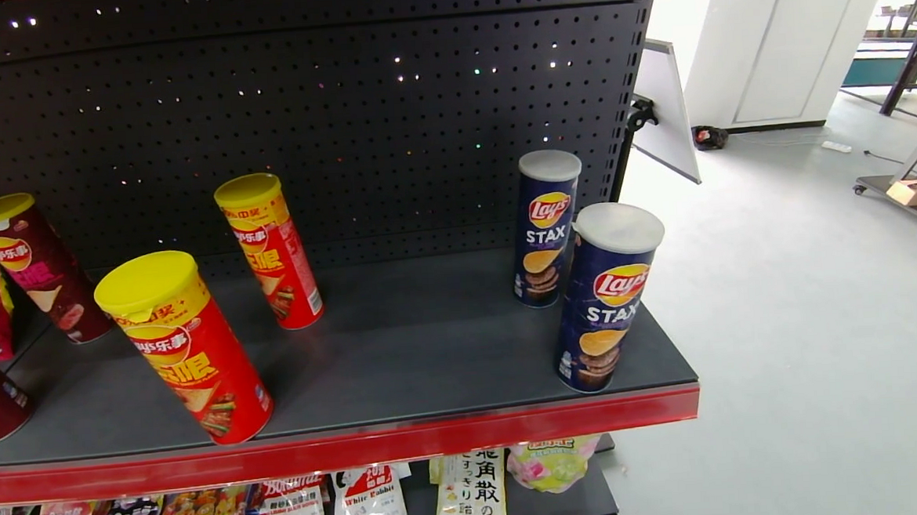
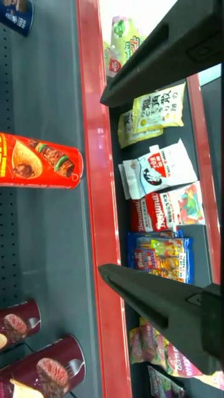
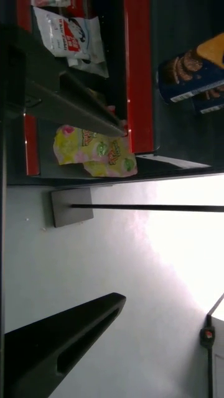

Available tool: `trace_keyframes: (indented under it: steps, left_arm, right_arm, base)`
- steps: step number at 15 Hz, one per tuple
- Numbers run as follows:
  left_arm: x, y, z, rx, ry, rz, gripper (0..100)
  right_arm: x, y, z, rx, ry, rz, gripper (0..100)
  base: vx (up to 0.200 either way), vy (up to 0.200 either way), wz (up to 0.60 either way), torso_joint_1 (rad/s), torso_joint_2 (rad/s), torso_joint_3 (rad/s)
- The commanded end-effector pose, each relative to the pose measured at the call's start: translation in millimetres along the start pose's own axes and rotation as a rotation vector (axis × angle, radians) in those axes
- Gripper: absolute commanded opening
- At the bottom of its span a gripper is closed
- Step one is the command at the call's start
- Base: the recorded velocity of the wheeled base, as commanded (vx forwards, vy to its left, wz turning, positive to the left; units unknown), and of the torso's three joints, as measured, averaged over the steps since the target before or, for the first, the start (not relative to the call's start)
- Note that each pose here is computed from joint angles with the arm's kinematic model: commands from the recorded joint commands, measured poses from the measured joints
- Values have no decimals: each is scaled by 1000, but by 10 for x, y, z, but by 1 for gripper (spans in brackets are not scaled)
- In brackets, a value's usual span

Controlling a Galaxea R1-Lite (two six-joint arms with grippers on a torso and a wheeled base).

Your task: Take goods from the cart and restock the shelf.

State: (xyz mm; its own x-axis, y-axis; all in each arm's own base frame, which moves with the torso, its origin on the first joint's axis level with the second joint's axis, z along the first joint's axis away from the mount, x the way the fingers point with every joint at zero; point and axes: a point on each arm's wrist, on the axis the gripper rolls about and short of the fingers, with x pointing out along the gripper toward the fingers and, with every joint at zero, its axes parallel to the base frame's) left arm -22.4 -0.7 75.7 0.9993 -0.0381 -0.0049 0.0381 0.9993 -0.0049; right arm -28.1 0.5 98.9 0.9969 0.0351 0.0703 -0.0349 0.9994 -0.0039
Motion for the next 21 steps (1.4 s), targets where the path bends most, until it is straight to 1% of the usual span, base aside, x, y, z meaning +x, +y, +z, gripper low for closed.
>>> trace_keyframes:
  steps: [1,3,4,5,6,7,8,10,11,12,14,15,16,18,21]
  left_arm:
    - [1,0,-1,-1,1,0,100]
    - [1,0,-1,0,1,0,100]
    - [1,0,-1,0,1,0,100]
    - [1,0,-1,0,1,0,100]
    - [0,0,3,0,0,0,100]
    - [1,0,-1,-1,1,0,100]
    - [1,0,-1,-1,1,0,100]
    - [0,0,3,-1,0,0,100]
    - [1,0,-1,-1,1,0,100]
    - [1,0,-1,-1,1,0,100]
    - [1,0,-1,0,1,0,100]
    - [0,0,3,0,0,0,100]
    - [1,0,-1,0,1,0,100]
    - [1,0,-1,-1,1,0,100]
    - [1,0,-1,0,1,0,100]
  right_arm:
    - [131,5,541,44,14,92,100]
    - [340,10,431,46,188,108,100]
    - [430,10,424,49,249,107,100]
    - [719,11,466,61,403,112,100]
    - [881,21,501,64,468,130,100]
    - [1008,45,528,62,513,161,100]
    - [1249,142,618,46,554,250,100]
    - [1460,282,657,18,590,340,100]
    - [1571,324,614,11,619,348,100]
    - [1654,344,581,9,631,342,100]
    - [1980,416,478,-5,608,280,100]
    - [2055,435,444,-8,607,268,100]
    - [2126,460,387,-13,620,268,100]
    - [2220,485,337,-11,619,268,100]
    - [2416,539,280,-15,598,265,100]
  base:
    - [0,0,0,0,0,0]
    - [0,0,0,0,0,0]
    - [0,0,0,0,0,0]
    - [0,0,0,0,0,0]
    - [0,0,0,0,0,0]
    - [0,0,0,0,0,0]
    - [0,0,0,0,0,0]
    - [0,0,0,0,0,0]
    - [0,0,0,0,0,0]
    - [0,0,0,0,0,0]
    - [0,0,0,0,0,0]
    - [0,0,0,0,0,0]
    - [0,0,0,0,0,0]
    - [0,0,0,0,0,0]
    - [0,0,0,0,0,0]
